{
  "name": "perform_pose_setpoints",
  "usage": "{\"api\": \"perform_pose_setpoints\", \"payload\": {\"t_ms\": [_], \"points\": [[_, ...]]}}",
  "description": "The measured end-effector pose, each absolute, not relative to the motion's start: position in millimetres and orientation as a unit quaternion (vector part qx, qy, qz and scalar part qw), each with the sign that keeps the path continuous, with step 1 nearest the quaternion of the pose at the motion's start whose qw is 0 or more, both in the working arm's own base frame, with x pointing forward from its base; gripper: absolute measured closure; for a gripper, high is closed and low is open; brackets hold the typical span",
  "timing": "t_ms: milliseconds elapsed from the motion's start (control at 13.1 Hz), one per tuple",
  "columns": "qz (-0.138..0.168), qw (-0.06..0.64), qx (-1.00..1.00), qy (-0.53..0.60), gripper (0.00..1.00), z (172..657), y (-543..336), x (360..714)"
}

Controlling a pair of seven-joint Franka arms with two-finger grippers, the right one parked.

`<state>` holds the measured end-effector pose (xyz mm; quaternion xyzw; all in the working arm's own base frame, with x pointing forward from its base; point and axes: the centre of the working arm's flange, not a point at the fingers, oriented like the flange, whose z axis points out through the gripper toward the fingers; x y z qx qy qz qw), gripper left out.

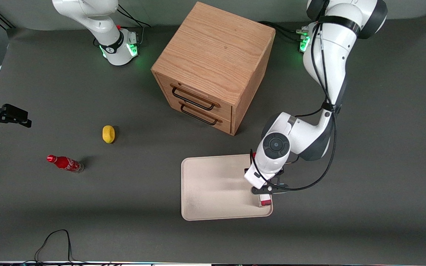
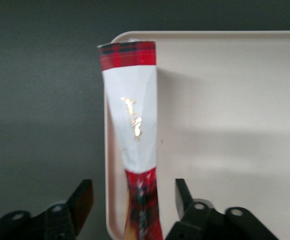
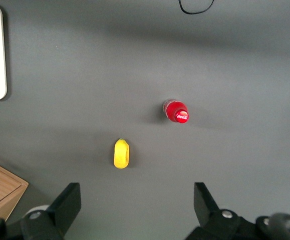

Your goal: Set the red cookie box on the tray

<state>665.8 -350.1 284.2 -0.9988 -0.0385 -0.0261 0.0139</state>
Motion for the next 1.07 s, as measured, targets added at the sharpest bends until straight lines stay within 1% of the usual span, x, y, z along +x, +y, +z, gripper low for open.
{"api": "perform_pose_setpoints", "payload": {"t_ms": [76, 153, 306, 459, 611, 688, 841, 1070], "points": [[-0.018, 0.022, -0.999, -0.041, 0.08, 312, -347, 663], [-0.010, 0.030, -0.999, -0.042, 0.00, 349, -340, 658], [0.003, 0.042, -0.998, -0.037, 0.00, 432, -317, 642], [0.024, 0.051, -0.998, -0.020, 0.00, 509, -271, 623], [0.036, 0.052, -0.998, -0.003, 0.00, 566, -204, 610], [0.036, 0.048, -0.998, 0.004, 0.00, 585, -166, 606], [0.035, 0.037, -0.999, 0.009, 0.00, 607, -90, 596], [0.042, 0.029, -0.999, 0.012, 0.00, 610, -18, 587]]}}
